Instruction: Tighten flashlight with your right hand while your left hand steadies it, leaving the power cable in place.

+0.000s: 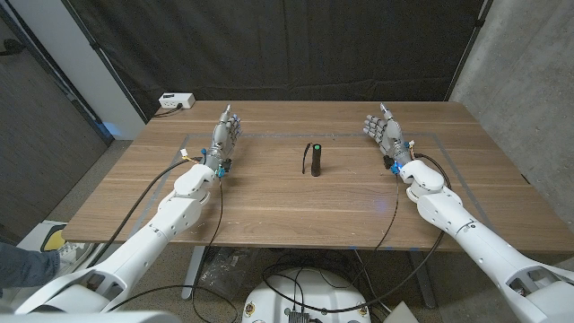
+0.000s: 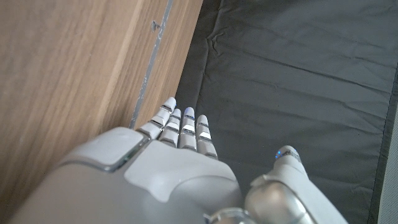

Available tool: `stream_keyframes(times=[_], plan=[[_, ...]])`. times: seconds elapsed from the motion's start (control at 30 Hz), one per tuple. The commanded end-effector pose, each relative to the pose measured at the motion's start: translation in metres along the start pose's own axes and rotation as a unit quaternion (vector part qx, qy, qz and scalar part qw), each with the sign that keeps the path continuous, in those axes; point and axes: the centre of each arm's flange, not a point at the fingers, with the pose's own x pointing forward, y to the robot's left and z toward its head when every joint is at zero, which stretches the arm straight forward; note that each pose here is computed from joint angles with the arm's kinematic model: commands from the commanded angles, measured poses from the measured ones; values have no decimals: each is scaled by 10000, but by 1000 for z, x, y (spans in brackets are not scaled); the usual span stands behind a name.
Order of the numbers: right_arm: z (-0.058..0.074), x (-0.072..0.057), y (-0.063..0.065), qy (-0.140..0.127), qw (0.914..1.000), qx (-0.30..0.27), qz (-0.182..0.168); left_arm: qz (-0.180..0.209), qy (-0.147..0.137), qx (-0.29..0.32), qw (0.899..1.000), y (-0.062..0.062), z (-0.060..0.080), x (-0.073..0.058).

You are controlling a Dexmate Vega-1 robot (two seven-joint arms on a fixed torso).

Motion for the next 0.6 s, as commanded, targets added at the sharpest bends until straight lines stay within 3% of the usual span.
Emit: stream_keyframes(times=[0.03,0.6], plan=[[0,-2,14,39,9998,-94,148,-59,-92,321,9994,-1,7,-10],[15,-20,30,-168,9996,-217,5,-428,-406,1052,9927,-7,24,-31]])
